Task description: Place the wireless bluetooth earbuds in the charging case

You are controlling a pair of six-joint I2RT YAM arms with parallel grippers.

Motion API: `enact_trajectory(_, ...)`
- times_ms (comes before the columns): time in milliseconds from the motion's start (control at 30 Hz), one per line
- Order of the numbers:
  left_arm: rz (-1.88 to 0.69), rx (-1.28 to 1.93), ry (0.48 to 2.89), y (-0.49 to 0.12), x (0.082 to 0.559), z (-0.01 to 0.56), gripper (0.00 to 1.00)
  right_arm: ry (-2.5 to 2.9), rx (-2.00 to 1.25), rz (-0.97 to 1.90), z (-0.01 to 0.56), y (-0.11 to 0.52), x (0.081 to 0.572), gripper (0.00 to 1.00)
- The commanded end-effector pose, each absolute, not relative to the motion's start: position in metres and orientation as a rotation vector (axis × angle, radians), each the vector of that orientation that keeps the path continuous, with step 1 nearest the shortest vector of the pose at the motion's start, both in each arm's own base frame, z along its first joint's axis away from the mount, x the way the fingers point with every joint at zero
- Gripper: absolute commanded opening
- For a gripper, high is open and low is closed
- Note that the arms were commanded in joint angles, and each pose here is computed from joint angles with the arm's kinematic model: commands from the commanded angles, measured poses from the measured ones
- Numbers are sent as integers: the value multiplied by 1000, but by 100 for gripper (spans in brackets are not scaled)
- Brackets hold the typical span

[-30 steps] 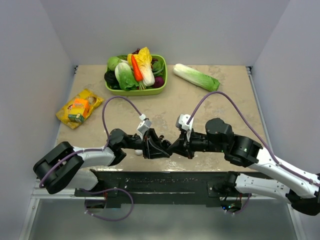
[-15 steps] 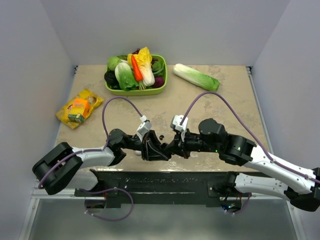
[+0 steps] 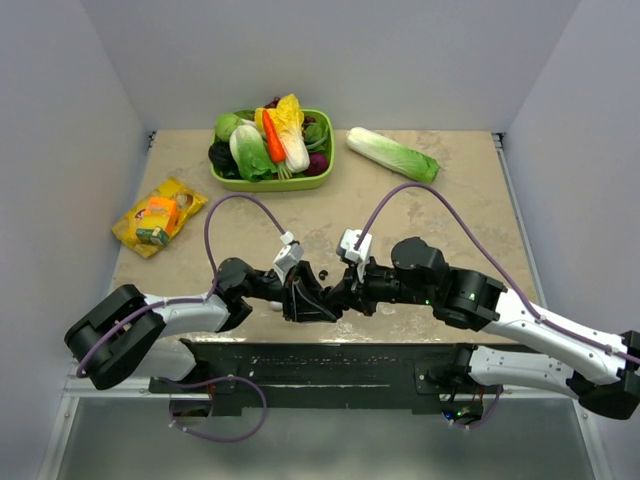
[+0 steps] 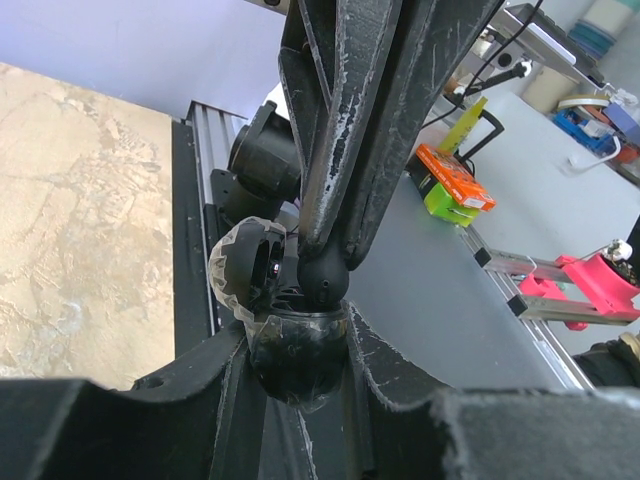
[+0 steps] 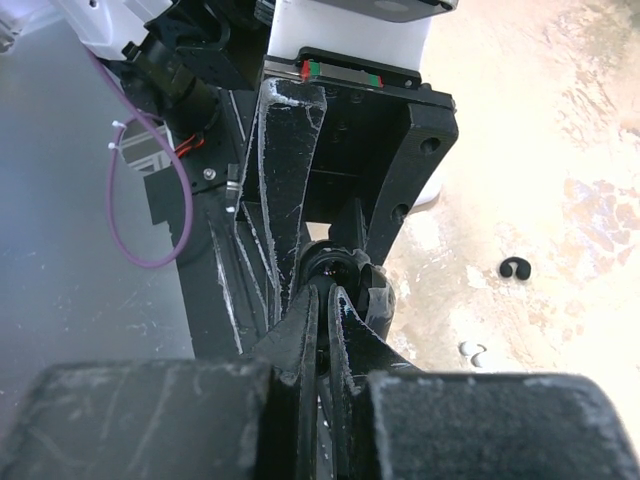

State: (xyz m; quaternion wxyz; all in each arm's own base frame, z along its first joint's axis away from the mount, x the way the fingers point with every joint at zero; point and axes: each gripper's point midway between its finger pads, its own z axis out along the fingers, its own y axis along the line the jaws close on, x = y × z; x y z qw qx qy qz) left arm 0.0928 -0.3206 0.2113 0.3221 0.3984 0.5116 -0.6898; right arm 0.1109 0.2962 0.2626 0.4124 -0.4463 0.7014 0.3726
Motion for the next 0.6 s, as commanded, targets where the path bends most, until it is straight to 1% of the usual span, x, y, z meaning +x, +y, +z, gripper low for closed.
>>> enact_trajectory(0,-1637,1120,611,-296,65,304,0,1713,-1102,939,276,303,114,0)
enact_trajectory(333,-1636,1120,598,-296,64,307,0,1753,-1084,883,262,304,120,0)
enact_trajectory(567,-1632,1117,587,-297,64,311,0,1757,-1113,880,255,307,115,0)
